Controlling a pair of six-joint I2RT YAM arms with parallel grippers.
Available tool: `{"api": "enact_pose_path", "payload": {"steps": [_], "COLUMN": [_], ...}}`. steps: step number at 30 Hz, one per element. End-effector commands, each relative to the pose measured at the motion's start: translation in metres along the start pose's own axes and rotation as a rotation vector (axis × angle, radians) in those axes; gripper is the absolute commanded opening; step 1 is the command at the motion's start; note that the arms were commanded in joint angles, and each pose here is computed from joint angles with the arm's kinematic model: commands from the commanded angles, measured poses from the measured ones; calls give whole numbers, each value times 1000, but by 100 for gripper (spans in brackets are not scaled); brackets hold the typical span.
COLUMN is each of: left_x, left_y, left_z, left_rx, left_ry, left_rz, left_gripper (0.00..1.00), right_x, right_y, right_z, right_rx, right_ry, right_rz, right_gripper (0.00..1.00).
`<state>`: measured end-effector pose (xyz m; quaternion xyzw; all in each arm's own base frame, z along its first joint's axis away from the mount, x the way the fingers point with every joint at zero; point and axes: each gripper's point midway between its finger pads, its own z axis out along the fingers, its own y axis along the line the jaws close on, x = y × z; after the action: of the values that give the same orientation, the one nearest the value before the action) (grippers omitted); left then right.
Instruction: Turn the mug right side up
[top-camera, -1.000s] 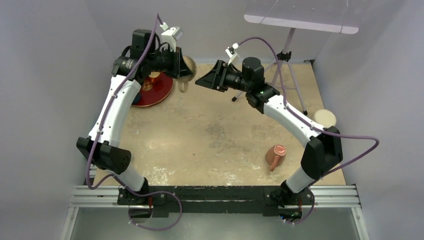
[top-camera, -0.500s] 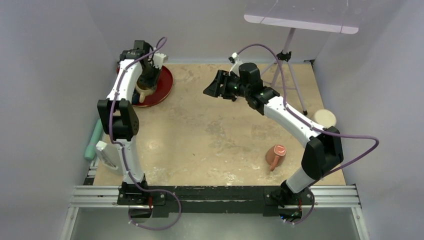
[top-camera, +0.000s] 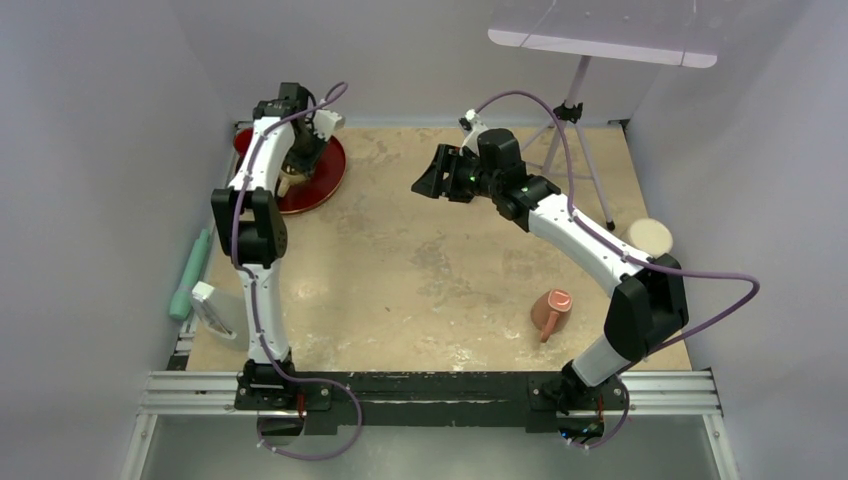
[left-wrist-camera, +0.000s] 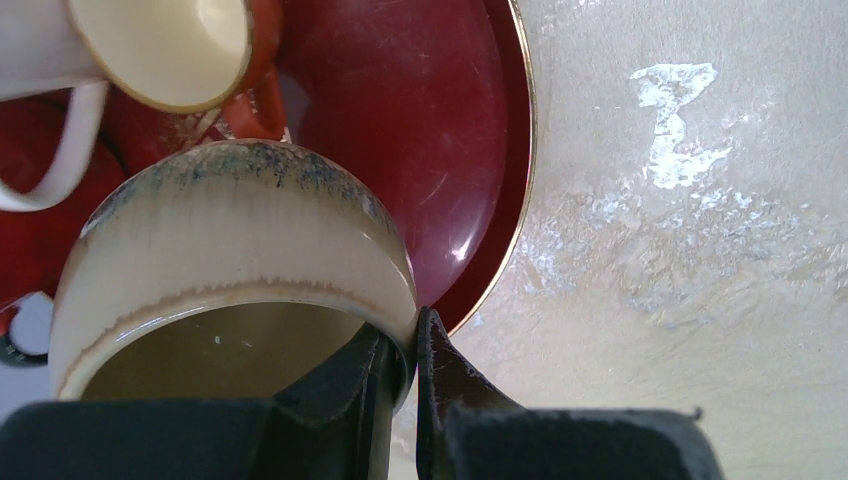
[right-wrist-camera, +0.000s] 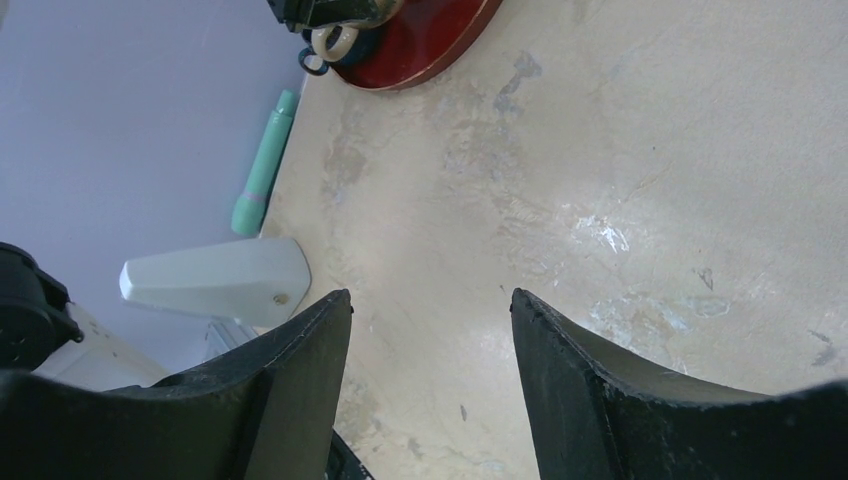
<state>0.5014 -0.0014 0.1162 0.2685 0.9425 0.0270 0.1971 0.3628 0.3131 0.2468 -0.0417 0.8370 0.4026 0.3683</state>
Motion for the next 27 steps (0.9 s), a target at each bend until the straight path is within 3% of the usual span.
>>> {"api": "enact_pose_path", "payload": {"steps": [1,12,14,18,22,24,27], "left_x": [-14,2,10,13,-3,-12,-20], "left_y": [11,8,22,39,44,51,64], "left_z": [-3,27,30,31,19,12,6], "left_rx": [7,37,10,-32,-22,-54,-113], "left_ry": [-64,12,24,14,-88,-134,-160], "left_rz": [-10,-48,-75,-119,-136,-136,-138], "left_gripper": [0,0,0,25,52,60,62], "right_x": [-12,-9,-9,-9,-6,-3,-2], "right_y": [5,1,1,0,-2,-7,-33], "right_z": [-7,-5,-5,-6,-8,-9,-16], "right_rx": [0,19,19,26,38,69,213], "right_ry": [-44,-35,-34,-33,-21,-10,-11], "right_rz": [-31,-18,-19,-19,-10,-1,10], "right_gripper": [64,63,63,63,64,64,64]}}
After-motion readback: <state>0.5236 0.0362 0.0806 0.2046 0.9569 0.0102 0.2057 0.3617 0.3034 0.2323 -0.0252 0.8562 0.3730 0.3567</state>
